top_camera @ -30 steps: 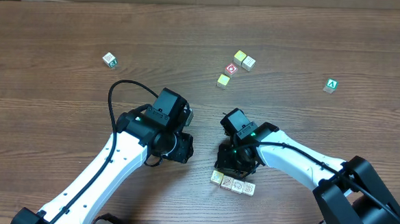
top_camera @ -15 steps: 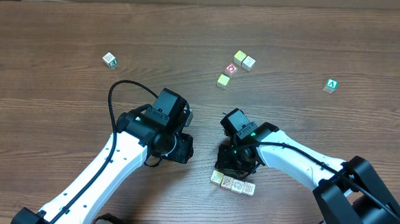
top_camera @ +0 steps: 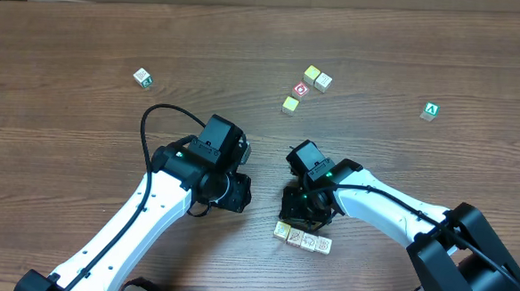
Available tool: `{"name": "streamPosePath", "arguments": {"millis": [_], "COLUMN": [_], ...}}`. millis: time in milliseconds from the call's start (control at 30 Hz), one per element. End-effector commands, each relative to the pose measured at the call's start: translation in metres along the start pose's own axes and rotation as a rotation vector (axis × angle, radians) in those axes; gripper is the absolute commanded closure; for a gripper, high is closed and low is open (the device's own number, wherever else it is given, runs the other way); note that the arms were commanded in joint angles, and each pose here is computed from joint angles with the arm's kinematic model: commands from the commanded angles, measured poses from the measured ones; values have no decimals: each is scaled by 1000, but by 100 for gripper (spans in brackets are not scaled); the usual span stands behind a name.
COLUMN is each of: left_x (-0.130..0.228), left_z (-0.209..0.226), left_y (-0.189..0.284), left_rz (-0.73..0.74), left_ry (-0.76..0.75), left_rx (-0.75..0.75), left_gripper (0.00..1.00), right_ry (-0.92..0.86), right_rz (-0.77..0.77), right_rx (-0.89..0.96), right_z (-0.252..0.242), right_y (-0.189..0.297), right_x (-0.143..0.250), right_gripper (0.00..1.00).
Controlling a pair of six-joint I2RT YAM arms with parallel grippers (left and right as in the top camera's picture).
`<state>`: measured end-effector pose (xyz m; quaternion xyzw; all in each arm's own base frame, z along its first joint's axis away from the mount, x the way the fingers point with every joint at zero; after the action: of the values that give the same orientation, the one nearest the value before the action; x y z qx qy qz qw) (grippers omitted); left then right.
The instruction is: Flip 4 blocks
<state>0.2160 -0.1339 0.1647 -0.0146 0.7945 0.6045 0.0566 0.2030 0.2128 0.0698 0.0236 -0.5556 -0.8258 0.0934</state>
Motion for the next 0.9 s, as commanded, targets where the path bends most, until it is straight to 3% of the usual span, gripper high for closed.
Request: {"name": "streamPosePath", "arguments": {"millis": [0,867], "left_x": [1,1], "left_z": [2,2], "left_y": [-3,-3], "left_rz": [6,5], "left_ry": [-17,-17], "left_rx": [2,-1], "left_gripper": [53,53], "right_ry": [27,68], "right_rz": [1,42], "right_rx": [-19,-56], "right_z": [5,7], "right_y": [1,1], "right_x": [-2,4], "right_gripper": [96,96]}}
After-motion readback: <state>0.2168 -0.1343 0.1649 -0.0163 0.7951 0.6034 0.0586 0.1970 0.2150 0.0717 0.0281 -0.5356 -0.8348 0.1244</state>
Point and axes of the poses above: each gripper's point midway between its finger pads, its own y axis back along the fingers, its own z axis along the line the jaws close on, x = y × z, the point moved 7 cm from there along y, back along the fingers, and after that the axes turned 9 degrees about y, right-handed, at the moved point
